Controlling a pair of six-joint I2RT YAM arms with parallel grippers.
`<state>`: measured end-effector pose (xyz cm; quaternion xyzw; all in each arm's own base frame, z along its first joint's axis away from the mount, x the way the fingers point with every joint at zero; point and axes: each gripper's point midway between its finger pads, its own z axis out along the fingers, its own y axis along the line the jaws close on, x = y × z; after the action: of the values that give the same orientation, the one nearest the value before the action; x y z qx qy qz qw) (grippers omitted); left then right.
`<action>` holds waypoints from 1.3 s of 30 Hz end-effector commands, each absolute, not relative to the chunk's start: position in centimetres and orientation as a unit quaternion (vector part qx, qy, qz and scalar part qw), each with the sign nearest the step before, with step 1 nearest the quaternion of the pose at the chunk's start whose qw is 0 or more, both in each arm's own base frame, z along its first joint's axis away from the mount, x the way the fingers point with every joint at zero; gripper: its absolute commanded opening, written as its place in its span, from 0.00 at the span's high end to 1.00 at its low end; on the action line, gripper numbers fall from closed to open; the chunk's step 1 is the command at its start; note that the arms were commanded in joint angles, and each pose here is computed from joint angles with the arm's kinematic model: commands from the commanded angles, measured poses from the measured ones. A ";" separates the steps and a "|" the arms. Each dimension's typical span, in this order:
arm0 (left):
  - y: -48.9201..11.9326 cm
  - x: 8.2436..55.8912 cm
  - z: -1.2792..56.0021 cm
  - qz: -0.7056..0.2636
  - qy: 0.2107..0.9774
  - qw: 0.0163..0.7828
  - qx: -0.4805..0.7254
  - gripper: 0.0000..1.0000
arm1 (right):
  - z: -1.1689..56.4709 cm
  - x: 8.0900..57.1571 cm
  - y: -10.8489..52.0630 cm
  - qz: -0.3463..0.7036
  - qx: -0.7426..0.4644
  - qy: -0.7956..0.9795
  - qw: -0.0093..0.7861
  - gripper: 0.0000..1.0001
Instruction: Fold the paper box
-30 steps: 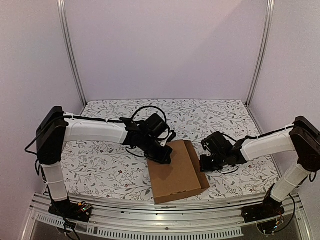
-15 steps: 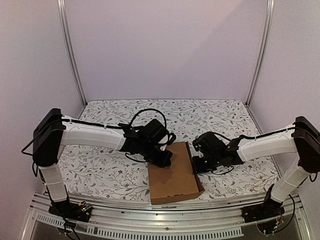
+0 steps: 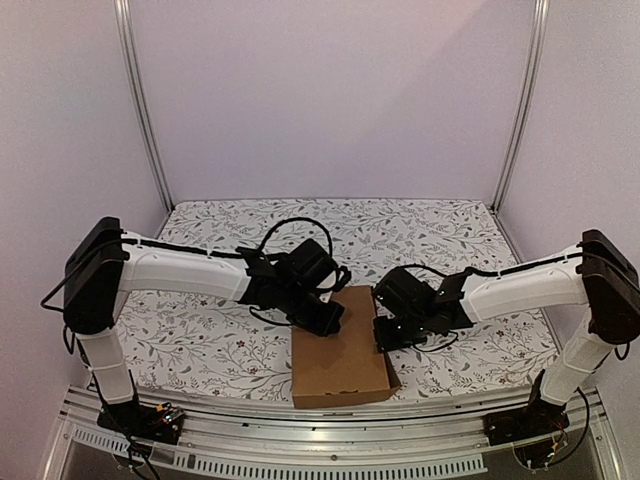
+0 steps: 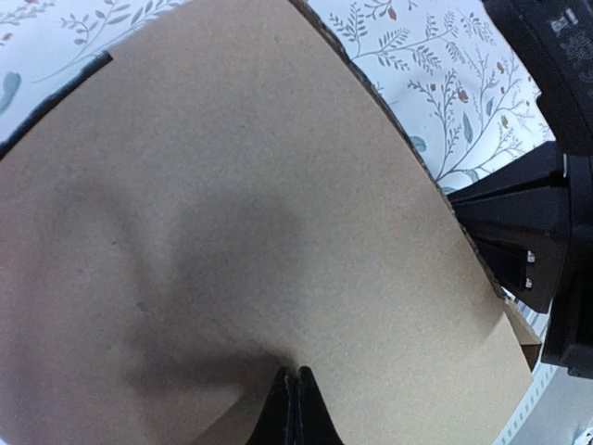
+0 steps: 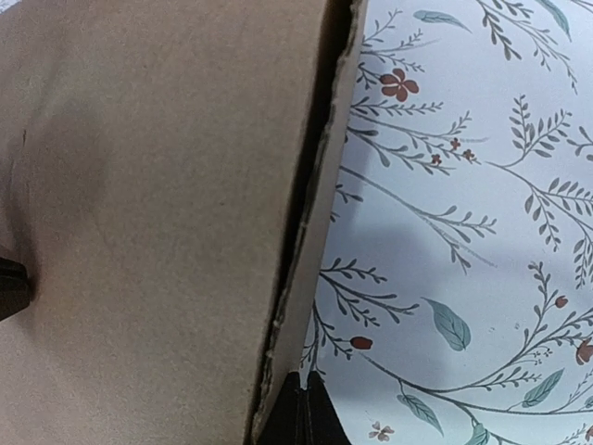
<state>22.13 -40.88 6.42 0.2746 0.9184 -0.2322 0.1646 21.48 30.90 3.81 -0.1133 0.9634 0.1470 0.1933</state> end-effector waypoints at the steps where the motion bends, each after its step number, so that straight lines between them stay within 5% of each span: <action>1: -39.3 18.9 2.7 -0.195 0.927 0.111 0.300 1.00 | 6.8 20.9 35.4 0.230 -0.139 0.938 0.218 1.00; 17: -33.2 20.4 13.7 -0.192 0.929 0.193 0.250 0.95 | 7.0 17.9 26.0 0.158 -0.130 0.950 0.235 1.00; 26: -27.7 15.8 7.7 -0.162 0.963 0.098 0.190 1.00 | 6.0 14.4 26.6 0.168 -0.134 0.951 0.222 1.00; 39: -29.2 10.1 3.3 -0.195 0.959 0.009 0.205 1.00 | 3.2 10.7 29.3 0.156 -0.139 0.958 0.198 1.00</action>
<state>11.82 -28.09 3.71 0.1975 0.9641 -0.1749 0.0296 10.93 28.36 3.34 -0.1578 0.9564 0.1569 0.1891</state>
